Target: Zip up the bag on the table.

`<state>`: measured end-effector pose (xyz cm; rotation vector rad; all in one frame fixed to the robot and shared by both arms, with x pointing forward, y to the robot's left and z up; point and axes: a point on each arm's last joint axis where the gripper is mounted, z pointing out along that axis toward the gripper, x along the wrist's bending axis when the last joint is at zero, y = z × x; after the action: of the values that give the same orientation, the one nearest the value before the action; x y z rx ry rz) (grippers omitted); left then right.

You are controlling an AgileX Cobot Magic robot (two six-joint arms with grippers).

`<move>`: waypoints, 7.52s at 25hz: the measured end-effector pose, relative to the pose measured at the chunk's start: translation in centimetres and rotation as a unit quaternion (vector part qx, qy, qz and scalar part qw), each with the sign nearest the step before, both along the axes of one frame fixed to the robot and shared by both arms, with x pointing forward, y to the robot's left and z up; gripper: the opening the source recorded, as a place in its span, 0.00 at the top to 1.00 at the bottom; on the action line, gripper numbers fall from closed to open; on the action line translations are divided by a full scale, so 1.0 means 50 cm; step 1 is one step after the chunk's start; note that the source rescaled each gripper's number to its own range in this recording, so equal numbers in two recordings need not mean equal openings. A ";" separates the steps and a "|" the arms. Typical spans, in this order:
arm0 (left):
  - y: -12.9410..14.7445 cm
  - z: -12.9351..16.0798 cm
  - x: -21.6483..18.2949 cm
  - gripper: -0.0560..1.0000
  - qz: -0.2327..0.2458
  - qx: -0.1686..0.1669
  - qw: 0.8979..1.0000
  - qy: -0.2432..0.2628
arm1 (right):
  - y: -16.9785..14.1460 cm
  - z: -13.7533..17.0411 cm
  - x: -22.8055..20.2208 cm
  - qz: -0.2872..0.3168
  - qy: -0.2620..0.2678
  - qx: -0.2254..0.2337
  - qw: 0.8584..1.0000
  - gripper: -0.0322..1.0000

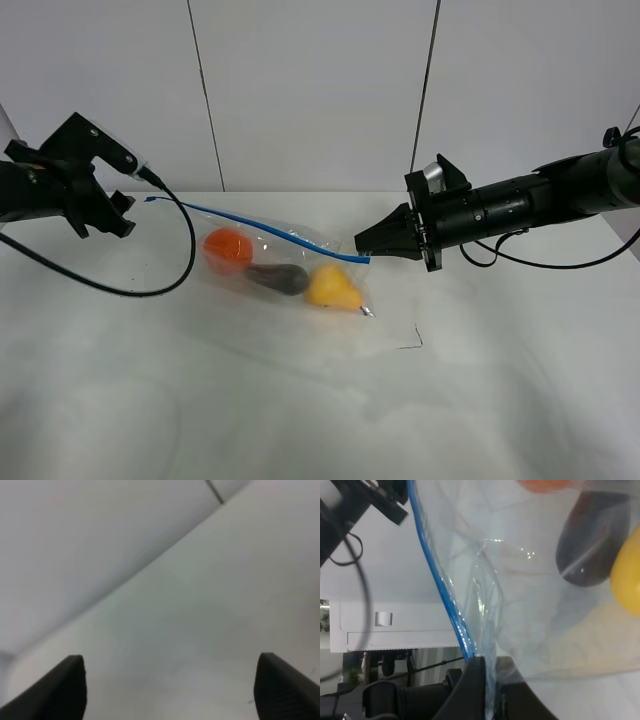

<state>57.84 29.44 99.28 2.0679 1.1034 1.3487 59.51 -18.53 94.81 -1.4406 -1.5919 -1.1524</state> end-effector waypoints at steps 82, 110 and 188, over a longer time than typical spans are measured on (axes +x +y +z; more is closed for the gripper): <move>0.023 0.095 -0.565 0.12 0.186 -0.245 0.931 0.194 | 0.000 0.000 0.000 0.000 0.002 0.000 1.000 0.97; 0.020 0.113 -0.633 0.12 0.143 -0.262 0.951 0.085 | 0.000 0.000 0.000 0.000 0.002 0.000 1.000 0.97; 0.020 0.117 -0.690 0.12 0.121 -0.275 0.954 -0.004 | -0.194 0.189 -0.338 -0.018 -0.010 -0.513 0.858 0.03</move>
<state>23.34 30.42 105.10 1.5577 1.5581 0.9926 42.62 -28.23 104.25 -2.0770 -2.3514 -0.2460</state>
